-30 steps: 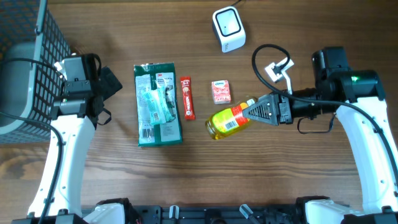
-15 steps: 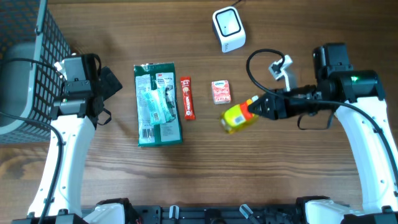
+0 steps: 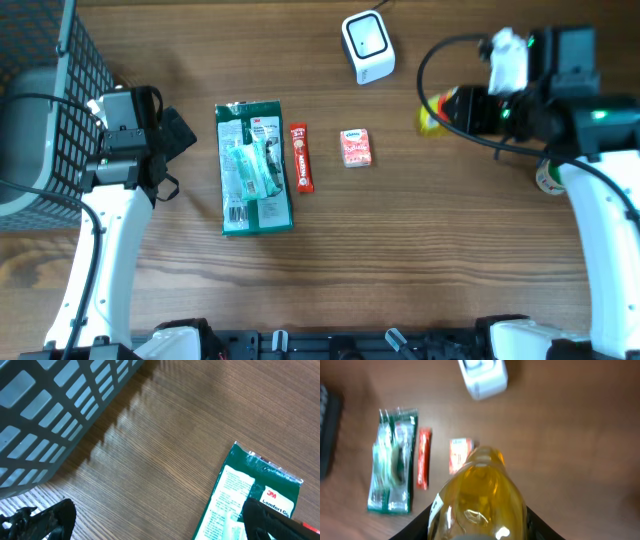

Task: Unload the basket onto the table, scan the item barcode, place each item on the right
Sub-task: 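Carry the Vim bottle up to the white scanner and hold it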

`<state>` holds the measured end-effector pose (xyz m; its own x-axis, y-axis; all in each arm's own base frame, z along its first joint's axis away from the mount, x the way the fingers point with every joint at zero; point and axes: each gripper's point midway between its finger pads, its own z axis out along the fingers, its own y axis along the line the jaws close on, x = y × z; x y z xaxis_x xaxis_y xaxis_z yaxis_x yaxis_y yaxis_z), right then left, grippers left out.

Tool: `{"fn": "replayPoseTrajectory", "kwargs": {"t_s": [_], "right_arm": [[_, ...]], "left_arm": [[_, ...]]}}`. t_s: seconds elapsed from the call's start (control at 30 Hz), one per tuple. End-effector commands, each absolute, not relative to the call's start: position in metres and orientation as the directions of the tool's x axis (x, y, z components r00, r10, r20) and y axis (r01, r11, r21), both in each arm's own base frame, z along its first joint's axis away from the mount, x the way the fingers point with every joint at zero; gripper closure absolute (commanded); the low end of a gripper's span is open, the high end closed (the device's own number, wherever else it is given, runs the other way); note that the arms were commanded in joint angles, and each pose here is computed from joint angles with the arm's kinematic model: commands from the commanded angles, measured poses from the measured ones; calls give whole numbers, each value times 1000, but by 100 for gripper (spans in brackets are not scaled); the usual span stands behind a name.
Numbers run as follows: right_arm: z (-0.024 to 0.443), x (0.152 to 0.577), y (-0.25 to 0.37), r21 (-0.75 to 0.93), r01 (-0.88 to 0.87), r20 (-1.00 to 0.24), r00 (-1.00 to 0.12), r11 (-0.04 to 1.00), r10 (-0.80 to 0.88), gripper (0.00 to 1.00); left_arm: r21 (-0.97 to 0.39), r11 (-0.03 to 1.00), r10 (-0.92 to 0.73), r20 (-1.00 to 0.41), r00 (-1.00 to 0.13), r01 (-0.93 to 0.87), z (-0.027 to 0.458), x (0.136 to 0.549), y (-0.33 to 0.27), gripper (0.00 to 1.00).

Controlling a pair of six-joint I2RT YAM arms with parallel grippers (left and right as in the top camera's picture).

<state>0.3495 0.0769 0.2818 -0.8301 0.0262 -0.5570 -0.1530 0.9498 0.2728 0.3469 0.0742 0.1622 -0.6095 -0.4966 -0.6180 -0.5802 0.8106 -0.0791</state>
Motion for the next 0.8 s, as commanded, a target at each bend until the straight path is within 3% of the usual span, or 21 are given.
{"fn": "replayPoseTrajectory", "kwargs": {"t_s": [0.0,0.17,0.47,0.77], "right_arm": [[342,369,74,153,-161,-678,-735,975,-15,96],[349,398,101,-52,-264,-720,-658,963,-219,96],[285,464,162,-406,-429,-597,-544,807,-590,96],[226,537,183,-660,-336,-486,-492,672,-723,96]], "left_arm": [[-69,809,-488,-632,-602,-583,168,347,79,0],[-69,809,-488,-632,-602,-583,168,347,79,0],[-69,809,-488,-632,-602,-583,168,347,79,0],[-69,809,-488,-632,-602,-583,168,347,79,0]]}}
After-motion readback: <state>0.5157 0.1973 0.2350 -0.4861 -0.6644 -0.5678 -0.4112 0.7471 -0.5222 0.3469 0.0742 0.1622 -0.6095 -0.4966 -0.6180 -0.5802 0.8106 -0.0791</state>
